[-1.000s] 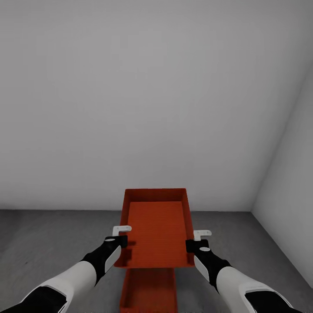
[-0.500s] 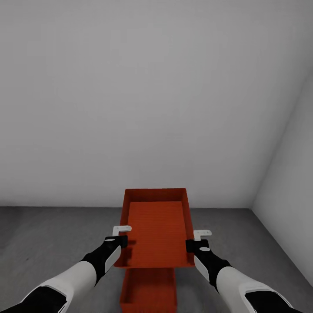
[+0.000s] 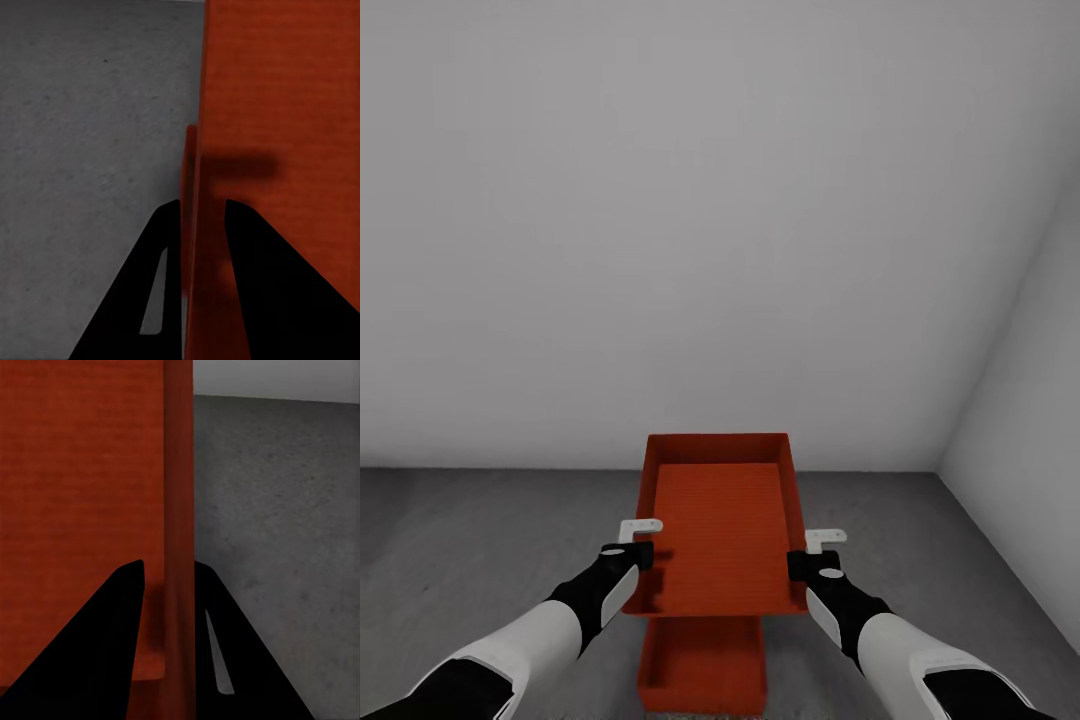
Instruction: Move the two storage containers from the living room to the garage. In the garage, place one container on the floor and stack the other container on top of it (either order is fine).
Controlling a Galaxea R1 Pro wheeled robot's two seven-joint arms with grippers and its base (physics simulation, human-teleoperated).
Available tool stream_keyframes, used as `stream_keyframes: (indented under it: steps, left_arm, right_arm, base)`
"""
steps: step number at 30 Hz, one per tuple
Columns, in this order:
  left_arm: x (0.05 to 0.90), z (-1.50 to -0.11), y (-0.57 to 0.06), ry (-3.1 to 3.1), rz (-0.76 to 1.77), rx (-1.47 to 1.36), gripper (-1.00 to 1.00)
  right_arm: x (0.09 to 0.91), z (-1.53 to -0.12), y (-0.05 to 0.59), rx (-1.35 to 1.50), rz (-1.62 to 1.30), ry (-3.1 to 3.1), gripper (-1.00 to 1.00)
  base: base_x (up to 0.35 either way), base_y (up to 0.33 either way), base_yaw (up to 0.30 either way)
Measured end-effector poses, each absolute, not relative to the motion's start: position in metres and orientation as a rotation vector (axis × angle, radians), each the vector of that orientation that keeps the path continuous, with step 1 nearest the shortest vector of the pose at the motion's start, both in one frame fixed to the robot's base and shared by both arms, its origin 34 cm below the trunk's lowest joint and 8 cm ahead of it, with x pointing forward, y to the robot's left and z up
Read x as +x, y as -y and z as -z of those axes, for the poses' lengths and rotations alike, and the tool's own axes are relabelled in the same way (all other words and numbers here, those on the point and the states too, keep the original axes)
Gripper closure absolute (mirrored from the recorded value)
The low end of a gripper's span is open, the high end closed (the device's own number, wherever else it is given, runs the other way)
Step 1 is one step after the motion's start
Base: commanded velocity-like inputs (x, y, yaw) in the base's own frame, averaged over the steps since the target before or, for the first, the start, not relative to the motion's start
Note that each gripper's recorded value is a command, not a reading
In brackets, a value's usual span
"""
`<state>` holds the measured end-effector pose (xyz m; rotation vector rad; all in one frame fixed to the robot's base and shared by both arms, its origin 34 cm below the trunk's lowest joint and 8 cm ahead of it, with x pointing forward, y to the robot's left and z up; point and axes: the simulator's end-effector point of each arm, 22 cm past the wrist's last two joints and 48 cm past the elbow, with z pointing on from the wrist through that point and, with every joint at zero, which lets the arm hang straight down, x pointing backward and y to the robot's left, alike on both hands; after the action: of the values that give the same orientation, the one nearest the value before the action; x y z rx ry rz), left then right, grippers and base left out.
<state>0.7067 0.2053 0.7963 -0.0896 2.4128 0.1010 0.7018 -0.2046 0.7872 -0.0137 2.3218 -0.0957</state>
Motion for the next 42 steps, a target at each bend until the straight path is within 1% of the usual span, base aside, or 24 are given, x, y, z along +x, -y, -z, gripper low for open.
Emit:
stream_keyframes:
  steps: [42]
  left_arm:
    - [0.694, -0.757, -0.205, -2.48, -0.105, -0.088, 1.0]
  right_arm:
    - [0.688, -0.749, 0.205, -0.018, 0.097, -2.389, 1.0]
  base:
    - [0.0, 0.0, 0.0]
